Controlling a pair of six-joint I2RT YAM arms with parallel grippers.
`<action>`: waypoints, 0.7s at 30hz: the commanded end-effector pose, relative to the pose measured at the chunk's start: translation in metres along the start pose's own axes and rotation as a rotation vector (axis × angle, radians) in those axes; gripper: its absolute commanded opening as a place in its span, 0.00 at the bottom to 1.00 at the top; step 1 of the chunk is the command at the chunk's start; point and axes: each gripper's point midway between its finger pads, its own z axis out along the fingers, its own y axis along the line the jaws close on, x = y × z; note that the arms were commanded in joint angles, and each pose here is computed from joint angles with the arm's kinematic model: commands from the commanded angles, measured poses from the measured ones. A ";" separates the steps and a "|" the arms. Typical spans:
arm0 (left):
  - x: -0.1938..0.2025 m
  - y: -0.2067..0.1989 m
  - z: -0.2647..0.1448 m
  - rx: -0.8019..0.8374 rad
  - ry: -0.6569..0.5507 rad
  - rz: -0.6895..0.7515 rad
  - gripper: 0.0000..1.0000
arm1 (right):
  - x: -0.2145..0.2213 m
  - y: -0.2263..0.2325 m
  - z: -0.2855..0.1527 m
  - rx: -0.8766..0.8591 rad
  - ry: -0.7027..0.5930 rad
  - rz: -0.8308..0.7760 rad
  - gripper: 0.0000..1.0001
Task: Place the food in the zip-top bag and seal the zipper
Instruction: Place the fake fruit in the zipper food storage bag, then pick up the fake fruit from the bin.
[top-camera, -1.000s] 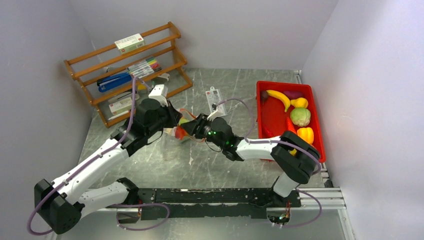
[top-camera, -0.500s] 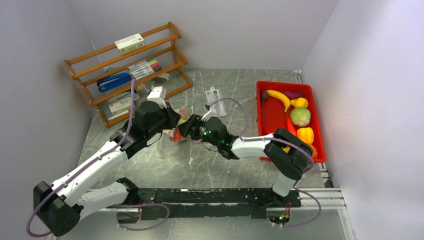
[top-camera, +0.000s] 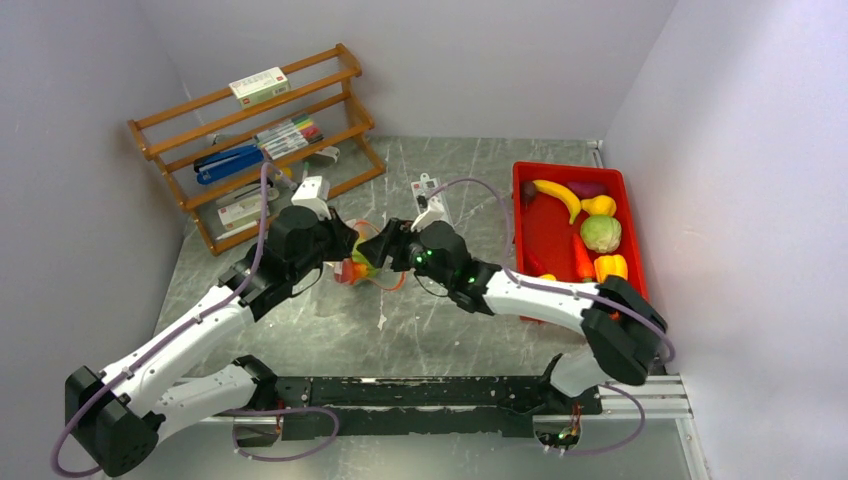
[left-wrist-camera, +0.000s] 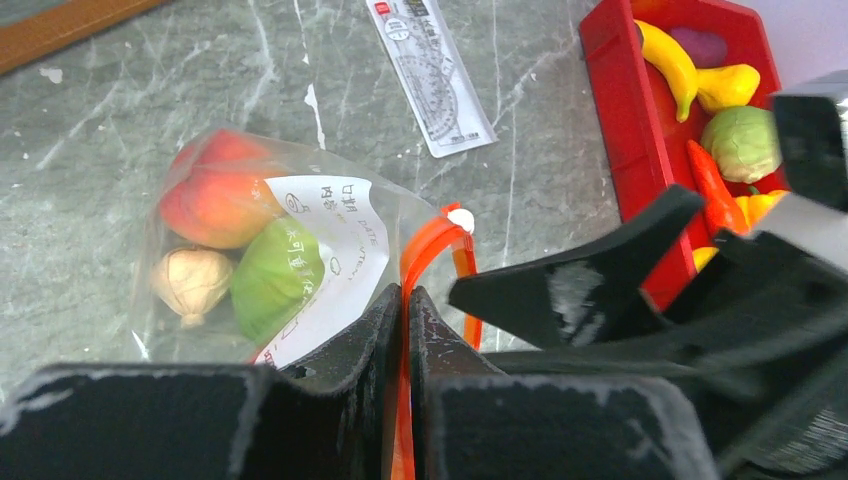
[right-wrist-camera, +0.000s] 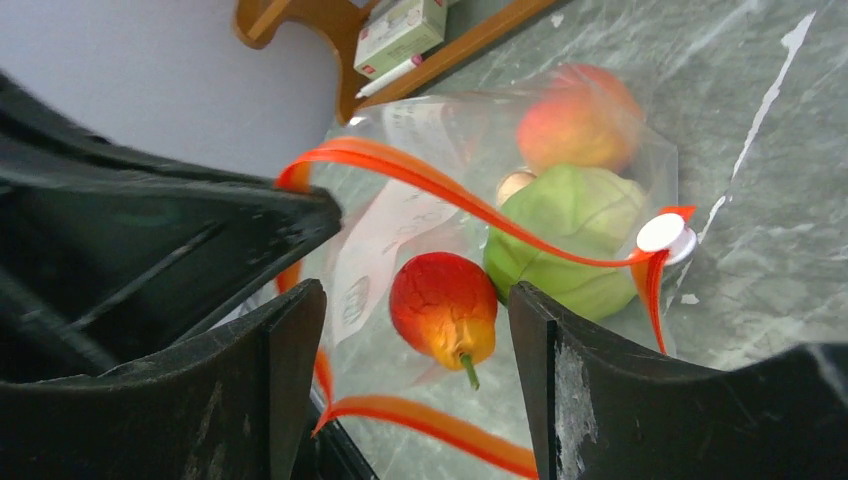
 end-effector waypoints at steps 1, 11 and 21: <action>-0.013 0.005 -0.003 -0.019 -0.054 0.036 0.07 | -0.029 0.009 -0.024 0.029 -0.048 -0.112 0.68; -0.012 -0.002 -0.005 0.043 -0.042 0.138 0.07 | -0.097 -0.061 -0.068 0.481 -0.143 -0.367 0.68; -0.010 -0.009 -0.005 0.077 -0.027 0.153 0.07 | -0.206 -0.192 -0.118 0.803 -0.241 -0.328 0.62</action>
